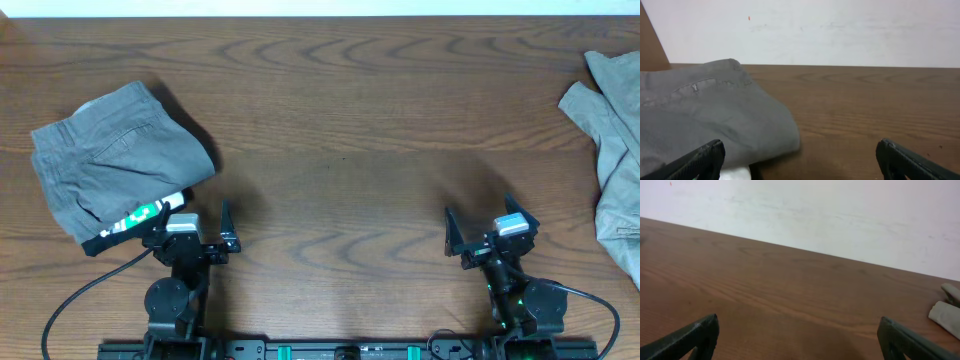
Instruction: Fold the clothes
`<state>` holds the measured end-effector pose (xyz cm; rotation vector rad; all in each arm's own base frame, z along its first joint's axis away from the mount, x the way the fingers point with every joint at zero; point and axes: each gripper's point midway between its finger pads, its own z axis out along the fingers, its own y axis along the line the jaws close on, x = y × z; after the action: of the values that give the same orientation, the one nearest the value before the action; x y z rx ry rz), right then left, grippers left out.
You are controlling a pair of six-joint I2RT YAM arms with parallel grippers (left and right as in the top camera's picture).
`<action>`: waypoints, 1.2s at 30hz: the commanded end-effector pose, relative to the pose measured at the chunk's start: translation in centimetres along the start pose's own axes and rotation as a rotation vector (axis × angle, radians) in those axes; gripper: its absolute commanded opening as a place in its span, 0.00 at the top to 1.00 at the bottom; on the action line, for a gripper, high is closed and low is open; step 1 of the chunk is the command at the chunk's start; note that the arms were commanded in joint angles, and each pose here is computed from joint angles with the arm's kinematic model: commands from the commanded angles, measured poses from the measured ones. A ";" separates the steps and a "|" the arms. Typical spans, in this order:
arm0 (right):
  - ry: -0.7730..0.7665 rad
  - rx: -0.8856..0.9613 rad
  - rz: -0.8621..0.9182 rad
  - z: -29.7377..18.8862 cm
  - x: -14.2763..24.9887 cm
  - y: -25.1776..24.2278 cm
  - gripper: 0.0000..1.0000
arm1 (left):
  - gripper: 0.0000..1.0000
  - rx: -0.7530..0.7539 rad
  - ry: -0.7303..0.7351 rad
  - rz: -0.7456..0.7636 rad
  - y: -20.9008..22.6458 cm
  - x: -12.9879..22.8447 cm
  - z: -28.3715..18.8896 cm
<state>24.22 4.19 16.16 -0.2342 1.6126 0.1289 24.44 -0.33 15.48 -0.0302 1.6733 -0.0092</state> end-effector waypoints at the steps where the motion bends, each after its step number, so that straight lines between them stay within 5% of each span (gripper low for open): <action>1: -0.001 0.004 -0.015 0.0 0.1 -0.1 0.01 | 0.02 -0.009 0.051 0.014 0.2 1.8 0.1; 36: -0.004 -0.019 0.024 0.0 0.0 0.3 0.01 | 0.02 -0.010 0.051 -0.023 0.2 1.8 0.1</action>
<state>24.21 4.24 16.17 -0.2350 1.6121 0.1322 24.44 -0.34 15.48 -0.0350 1.6732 -0.0141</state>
